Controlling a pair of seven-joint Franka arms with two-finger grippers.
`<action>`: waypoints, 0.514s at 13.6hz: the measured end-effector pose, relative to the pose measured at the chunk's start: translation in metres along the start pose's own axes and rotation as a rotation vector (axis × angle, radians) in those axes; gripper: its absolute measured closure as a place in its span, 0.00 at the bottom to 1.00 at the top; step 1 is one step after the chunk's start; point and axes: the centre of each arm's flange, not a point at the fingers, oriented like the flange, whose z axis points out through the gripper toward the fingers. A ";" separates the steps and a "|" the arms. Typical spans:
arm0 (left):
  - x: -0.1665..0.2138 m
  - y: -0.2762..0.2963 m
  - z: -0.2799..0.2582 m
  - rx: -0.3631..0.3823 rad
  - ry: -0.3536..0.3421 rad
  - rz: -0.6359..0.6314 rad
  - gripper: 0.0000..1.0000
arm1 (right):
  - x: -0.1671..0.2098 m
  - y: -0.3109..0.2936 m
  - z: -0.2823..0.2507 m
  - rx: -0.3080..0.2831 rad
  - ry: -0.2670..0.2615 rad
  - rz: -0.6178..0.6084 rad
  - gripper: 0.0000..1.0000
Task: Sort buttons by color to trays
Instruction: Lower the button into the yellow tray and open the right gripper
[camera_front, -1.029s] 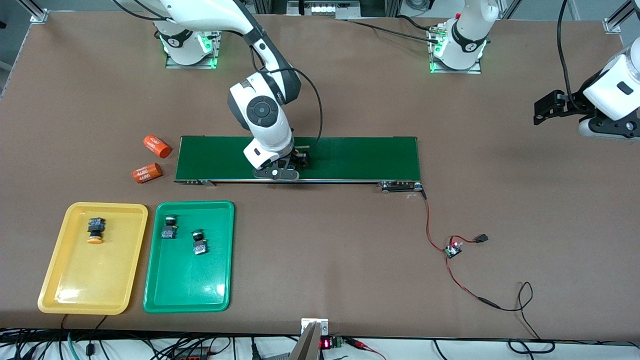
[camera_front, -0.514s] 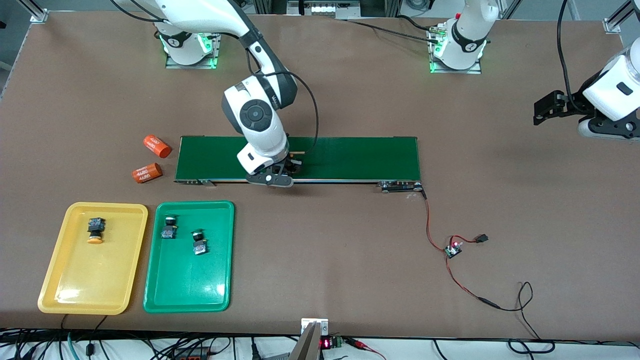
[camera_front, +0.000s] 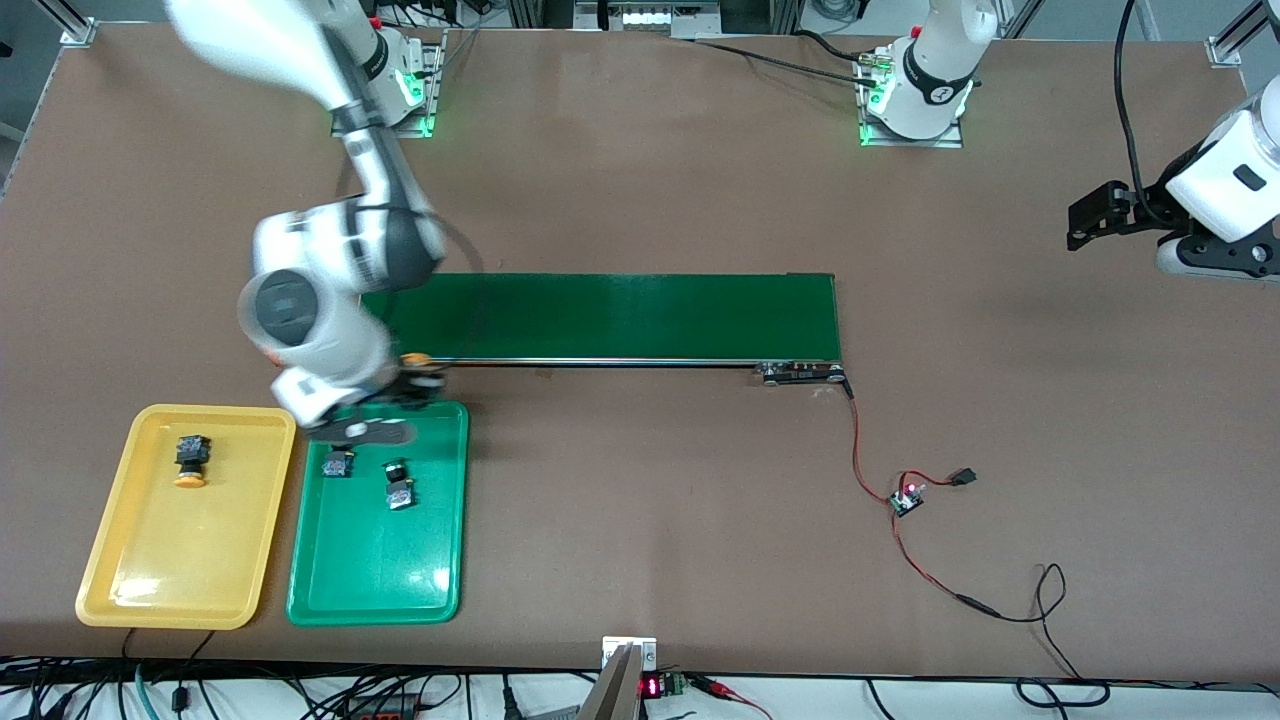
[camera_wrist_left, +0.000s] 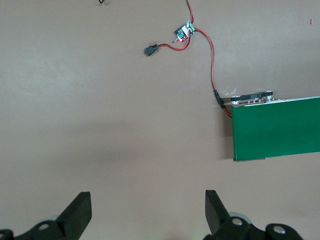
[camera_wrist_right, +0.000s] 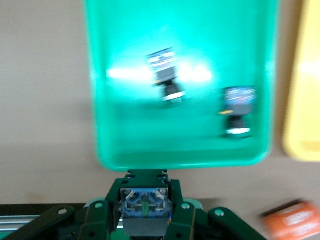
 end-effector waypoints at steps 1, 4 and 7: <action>0.000 0.000 0.000 0.000 0.000 0.000 0.00 | 0.007 0.042 0.002 0.001 -0.006 -0.029 0.59; 0.000 0.000 0.000 0.000 0.000 0.000 0.00 | 0.013 0.148 0.023 0.000 -0.029 -0.120 0.59; 0.000 -0.001 0.000 0.000 0.000 -0.001 0.00 | 0.021 0.209 0.056 -0.032 0.030 -0.195 0.59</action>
